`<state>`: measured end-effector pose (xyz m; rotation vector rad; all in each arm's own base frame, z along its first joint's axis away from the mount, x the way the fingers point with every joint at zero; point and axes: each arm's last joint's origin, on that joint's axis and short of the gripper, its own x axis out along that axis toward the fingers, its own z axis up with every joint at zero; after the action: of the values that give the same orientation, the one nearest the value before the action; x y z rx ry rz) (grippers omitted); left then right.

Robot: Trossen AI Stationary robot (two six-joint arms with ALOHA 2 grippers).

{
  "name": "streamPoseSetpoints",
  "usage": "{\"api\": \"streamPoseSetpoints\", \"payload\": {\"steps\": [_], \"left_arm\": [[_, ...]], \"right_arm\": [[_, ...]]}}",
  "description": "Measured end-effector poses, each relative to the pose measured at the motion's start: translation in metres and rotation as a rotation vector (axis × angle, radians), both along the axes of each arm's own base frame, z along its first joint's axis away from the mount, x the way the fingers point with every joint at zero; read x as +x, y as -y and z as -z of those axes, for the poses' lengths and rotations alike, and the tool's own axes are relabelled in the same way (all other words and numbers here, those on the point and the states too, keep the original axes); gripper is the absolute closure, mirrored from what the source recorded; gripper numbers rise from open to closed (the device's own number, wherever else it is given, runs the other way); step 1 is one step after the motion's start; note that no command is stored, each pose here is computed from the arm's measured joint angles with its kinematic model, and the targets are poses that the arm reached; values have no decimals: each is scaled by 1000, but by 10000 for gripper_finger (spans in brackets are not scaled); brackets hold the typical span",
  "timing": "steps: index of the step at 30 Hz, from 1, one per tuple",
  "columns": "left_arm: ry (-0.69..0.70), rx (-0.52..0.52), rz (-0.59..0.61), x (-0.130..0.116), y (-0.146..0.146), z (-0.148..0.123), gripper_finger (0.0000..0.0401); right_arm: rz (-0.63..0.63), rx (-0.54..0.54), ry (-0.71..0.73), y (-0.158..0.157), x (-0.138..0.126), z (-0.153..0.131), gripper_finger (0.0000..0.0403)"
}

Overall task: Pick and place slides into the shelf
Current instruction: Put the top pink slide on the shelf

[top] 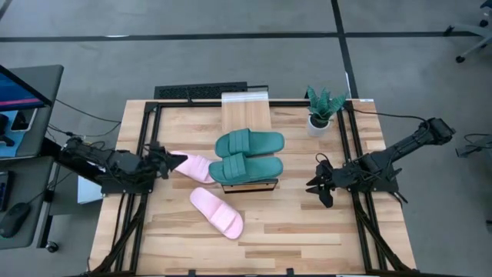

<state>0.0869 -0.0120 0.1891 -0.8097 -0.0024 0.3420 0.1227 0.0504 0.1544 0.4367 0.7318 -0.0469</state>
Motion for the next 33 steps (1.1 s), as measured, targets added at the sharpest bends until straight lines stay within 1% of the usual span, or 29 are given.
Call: {"api": "streamPoseSetpoints", "payload": {"steps": [4, 6, 10, 12, 16, 19, 24, 28, 33], "left_arm": [[13, -12, 8, 0, 0, -1, 367], [-12, -29, 51, 1, 0, 1, 367], [-105, -118, 103, 0, -4, 12, 367], [-123, -144, 114, 1, -7, 13, 367], [-87, -138, 117, 3, -16, 9, 367], [-106, -145, 108, 3, -24, 10, 367], [-188, -183, 157, 7, -37, 17, 367], [-208, -189, 213, 12, -49, 19, 367], [-252, -220, 275, 15, -61, 26, 367]], "right_arm": [[0, 1, 0, 0, 0, 0, 274], [-1, 3, 3, 0, 0, 0, 274], [-2, 6, 6, 0, 0, -1, 274], [-3, 7, 7, 0, 0, -1, 274], [-4, 6, 8, 0, 1, -1, 274], [-6, 5, 9, 0, 1, -1, 274], [-8, 4, 13, -1, 1, -1, 274], [-8, 6, 16, -1, 1, -1, 274], [-10, 10, 24, -1, 1, -2, 274]]}}
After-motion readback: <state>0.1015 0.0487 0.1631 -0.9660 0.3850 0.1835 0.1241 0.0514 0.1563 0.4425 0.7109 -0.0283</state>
